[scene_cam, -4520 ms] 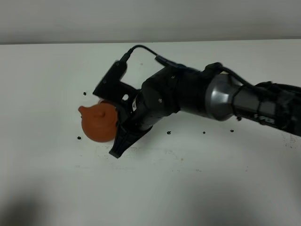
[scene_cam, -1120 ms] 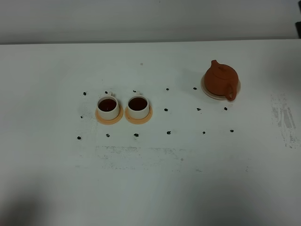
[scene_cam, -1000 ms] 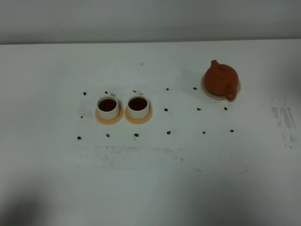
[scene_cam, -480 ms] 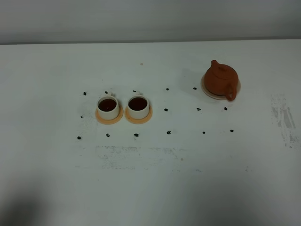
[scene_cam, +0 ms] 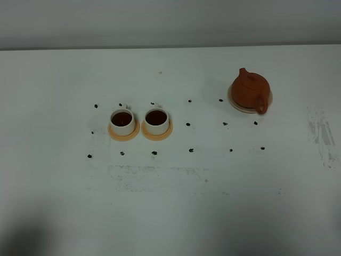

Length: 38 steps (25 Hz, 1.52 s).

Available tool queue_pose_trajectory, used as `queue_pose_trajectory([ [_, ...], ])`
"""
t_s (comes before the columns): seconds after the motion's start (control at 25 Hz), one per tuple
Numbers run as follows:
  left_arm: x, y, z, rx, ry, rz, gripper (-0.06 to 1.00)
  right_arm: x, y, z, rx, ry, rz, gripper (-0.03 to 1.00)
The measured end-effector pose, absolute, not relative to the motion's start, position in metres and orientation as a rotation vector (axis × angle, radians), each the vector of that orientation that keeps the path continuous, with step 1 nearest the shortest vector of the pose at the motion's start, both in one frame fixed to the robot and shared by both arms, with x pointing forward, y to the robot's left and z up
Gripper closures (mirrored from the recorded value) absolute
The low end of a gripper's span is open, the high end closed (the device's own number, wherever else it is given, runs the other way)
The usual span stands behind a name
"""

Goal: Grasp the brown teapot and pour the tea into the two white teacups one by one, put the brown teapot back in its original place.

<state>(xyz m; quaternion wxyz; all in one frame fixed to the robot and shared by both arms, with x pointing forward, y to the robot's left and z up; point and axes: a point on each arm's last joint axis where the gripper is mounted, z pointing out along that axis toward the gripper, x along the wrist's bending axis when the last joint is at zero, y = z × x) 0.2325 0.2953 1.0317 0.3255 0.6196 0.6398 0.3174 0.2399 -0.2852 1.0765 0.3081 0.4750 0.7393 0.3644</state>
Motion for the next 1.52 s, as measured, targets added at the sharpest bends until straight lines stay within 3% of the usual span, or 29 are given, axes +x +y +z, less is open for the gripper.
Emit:
queue_pose_trajectory([
  [0.32,0.232,0.295,1.032,1.624,1.677,0.832,0.52,0.240,-0.285,1.051,1.286,1.909,0.988,0.49],
  [1.52,0.232,0.296,1.032,1.668,1.618,0.801,0.52,0.230,-0.287,1.051,1.277,1.833,1.032,0.51],
])
